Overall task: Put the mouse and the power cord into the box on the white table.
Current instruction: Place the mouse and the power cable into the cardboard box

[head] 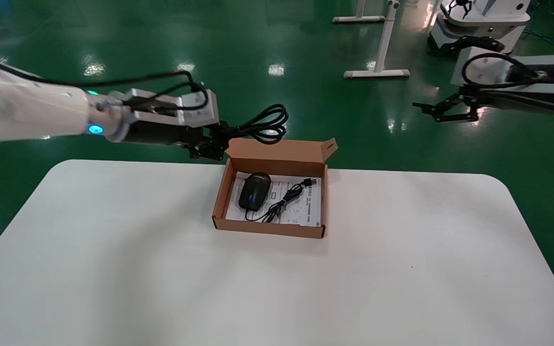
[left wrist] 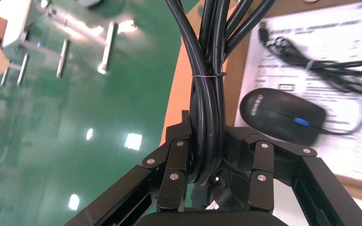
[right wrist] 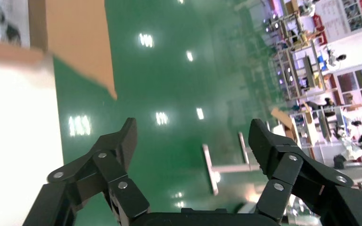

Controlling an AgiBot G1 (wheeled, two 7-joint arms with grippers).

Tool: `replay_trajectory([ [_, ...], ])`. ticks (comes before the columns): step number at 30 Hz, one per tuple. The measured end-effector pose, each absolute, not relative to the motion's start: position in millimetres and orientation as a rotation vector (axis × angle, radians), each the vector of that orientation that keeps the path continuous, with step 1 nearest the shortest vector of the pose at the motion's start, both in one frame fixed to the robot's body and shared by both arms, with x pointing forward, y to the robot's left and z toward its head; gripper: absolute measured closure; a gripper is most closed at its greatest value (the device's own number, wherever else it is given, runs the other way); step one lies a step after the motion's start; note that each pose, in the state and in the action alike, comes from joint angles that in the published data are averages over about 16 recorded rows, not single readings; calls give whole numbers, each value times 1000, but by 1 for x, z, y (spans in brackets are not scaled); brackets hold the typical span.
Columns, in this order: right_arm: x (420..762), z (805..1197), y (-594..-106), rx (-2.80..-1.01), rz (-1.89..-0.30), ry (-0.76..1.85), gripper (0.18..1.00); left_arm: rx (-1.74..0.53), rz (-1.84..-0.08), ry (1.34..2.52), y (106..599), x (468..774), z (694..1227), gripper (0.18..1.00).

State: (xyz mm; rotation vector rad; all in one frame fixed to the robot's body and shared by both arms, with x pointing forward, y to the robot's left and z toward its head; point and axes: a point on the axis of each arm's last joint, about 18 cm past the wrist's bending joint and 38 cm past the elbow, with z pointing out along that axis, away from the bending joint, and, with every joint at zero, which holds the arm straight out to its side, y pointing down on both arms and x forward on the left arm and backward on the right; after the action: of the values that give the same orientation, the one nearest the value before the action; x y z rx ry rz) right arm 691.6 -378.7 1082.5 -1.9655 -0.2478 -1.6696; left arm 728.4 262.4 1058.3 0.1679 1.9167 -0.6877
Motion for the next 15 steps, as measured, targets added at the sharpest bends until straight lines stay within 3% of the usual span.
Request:
replay_trajectory([
  [7, 683, 1083, -400, -1992, -1690, -225, 270, 163, -650, 1913, 238, 747, 1035, 973],
  [15, 681, 1086, -402, -1999, -1688, -229, 201, 267, -656, 1976, 215, 743, 1013, 973],
])
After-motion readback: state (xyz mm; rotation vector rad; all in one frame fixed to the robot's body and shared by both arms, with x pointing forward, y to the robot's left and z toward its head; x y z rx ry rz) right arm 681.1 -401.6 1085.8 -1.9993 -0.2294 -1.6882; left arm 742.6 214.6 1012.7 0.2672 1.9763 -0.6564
